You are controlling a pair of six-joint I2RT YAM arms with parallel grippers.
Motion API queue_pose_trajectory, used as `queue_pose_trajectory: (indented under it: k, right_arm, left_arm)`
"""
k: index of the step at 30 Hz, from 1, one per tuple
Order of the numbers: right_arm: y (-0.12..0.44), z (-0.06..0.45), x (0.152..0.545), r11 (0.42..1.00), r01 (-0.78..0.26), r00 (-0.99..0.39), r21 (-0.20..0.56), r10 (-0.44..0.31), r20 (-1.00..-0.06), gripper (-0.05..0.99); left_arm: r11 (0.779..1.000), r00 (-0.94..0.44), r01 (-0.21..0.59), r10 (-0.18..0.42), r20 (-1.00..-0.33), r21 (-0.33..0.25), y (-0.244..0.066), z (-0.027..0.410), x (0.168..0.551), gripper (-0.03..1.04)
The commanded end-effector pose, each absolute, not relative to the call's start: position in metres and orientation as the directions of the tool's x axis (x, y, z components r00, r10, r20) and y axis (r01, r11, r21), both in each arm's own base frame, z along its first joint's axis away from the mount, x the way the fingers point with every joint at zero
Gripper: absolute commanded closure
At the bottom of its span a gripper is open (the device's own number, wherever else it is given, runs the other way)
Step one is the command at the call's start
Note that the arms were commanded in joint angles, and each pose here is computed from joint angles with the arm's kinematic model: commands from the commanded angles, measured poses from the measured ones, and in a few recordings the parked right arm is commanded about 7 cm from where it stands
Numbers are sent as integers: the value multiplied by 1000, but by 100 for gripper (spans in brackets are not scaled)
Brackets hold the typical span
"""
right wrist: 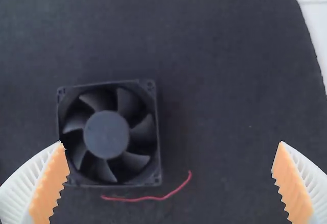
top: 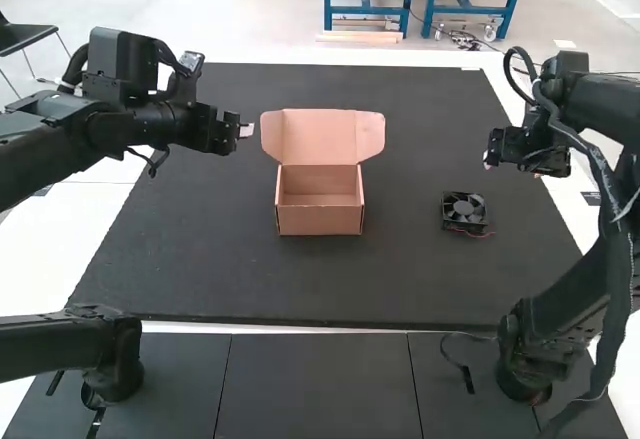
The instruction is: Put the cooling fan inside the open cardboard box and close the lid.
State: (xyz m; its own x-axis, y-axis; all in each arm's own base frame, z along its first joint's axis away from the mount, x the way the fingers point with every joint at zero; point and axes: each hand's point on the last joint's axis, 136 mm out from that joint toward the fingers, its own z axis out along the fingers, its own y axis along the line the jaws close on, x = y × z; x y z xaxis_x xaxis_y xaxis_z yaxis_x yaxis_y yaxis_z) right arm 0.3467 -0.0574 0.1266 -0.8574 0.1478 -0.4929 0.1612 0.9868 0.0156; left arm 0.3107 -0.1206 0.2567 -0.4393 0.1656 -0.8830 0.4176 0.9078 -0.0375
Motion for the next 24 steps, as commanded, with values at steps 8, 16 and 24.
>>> queue_pose_trajectory:
  k: [8, 16, 24]
  right_arm:
    - [-62, 87, 340, 987, 160, -895, 1, 146, -421, 3]
    - [-66, 57, 334, 985, 172, -919, -11, 156, -363, 3]
    - [-84, 45, 341, 977, 215, -924, -18, 197, -328, 3]
  left_arm:
    - [913, -406, 405, 138, -903, -43, -121, 254, 317, 5]
    - [915, -405, 401, 137, -904, -41, -121, 251, 318, 5]
    - [913, -428, 406, 146, -892, -45, -121, 243, 315, 5]
